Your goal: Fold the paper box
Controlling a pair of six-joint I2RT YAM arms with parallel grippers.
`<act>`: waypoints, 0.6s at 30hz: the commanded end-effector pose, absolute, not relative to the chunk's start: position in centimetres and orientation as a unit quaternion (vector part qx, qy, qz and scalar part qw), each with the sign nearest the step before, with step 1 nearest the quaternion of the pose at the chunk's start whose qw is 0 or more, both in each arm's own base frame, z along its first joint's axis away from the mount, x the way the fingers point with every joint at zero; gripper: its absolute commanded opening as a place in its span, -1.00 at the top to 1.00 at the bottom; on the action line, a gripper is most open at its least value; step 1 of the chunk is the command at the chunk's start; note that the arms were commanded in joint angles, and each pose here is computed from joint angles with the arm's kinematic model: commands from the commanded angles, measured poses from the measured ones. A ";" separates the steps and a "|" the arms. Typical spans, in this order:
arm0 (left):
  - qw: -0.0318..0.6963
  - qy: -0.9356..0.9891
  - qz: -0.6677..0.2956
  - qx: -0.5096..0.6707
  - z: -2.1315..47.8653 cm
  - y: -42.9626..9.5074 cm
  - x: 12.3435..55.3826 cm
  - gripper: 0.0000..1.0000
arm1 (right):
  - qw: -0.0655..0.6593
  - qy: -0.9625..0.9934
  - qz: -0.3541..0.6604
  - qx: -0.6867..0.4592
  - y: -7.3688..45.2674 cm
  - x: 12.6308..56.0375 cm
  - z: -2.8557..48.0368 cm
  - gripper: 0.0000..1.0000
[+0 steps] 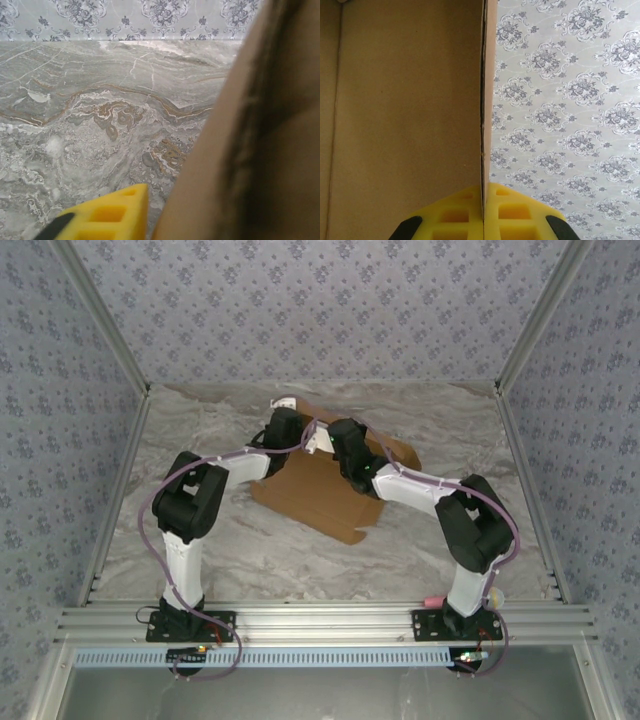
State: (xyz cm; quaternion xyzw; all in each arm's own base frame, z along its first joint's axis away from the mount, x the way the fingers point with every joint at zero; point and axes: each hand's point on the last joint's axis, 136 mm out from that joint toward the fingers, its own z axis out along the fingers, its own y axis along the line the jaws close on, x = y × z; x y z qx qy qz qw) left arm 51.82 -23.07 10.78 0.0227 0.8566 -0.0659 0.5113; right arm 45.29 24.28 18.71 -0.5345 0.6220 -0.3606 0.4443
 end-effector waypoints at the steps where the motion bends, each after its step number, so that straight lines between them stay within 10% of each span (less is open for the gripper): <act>1: 0.546 0.834 -0.075 0.039 13.6 -22.4 52.5 0.29 | 0.414 0.634 -0.352 -0.551 23.6 44.7 17.7 1.00; 18: 0.528 0.816 -0.179 0.152 14.2 -23.4 50.8 -0.20 | 0.409 0.636 -0.349 -0.554 23.4 44.9 17.5 1.00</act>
